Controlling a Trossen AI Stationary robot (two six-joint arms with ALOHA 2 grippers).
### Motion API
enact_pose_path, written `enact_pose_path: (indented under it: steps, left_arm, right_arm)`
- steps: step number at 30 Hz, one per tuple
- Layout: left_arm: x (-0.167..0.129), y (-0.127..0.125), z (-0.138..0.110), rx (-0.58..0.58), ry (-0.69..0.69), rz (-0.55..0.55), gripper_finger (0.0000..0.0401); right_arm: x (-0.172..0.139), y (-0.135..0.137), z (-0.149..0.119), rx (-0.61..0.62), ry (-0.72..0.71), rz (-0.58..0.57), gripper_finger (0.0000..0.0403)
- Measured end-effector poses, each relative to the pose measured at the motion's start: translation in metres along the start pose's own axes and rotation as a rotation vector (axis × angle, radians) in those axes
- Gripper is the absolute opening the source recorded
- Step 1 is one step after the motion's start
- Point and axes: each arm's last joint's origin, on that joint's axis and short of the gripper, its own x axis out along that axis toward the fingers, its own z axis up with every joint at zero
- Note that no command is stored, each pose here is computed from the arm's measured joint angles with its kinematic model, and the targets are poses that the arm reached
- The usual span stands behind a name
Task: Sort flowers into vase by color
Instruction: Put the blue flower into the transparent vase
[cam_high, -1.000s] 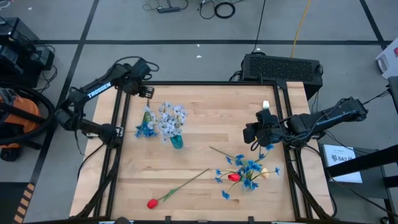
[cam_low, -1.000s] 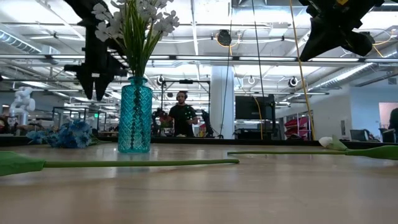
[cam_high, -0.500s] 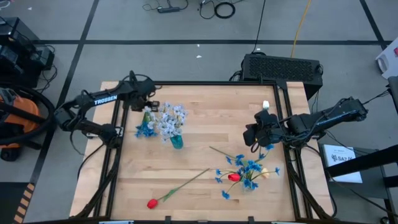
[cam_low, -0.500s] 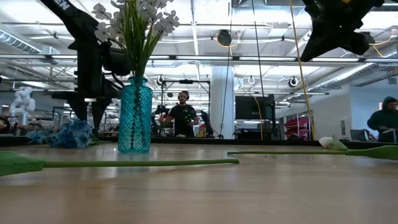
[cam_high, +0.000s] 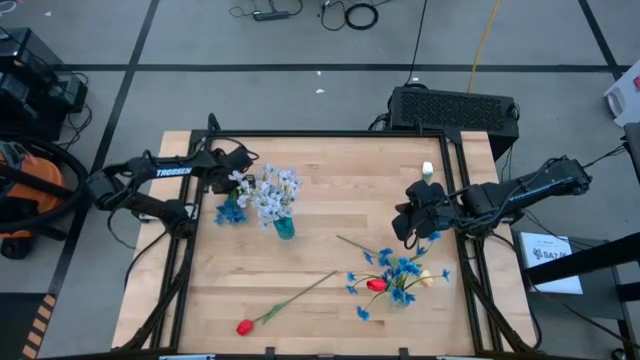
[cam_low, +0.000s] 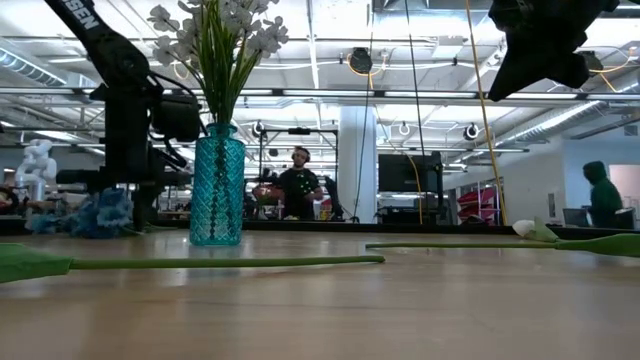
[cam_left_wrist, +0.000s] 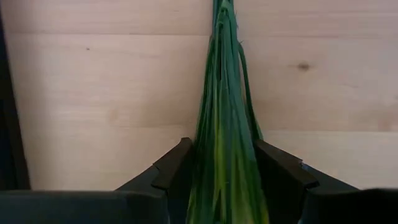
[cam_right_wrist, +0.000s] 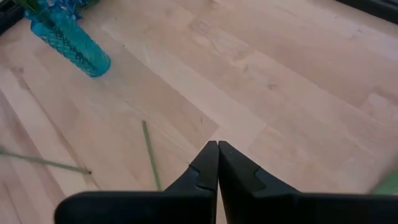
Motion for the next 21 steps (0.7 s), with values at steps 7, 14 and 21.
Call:
enact_pose_path:
  steps: [7, 14, 21]
  left_arm:
    - [0.001, -0.002, 0.001, 0.047, 0.01, -0.049, 0.0021]
    - [-0.044, -0.02, 0.052, 0.169, -0.089, -0.236, 0.001]
    - [-0.167, -0.027, 0.12, 0.341, -0.429, -0.363, 0.001]
  right_arm:
    - [0.0, -0.001, 0.001, -0.017, -0.045, -0.026, 0.0003]
    - [-0.001, -0.003, 0.006, -0.017, -0.195, -0.117, 0.0003]
    - [0.004, -0.011, 0.015, 0.03, -0.261, -0.194, 0.0003]
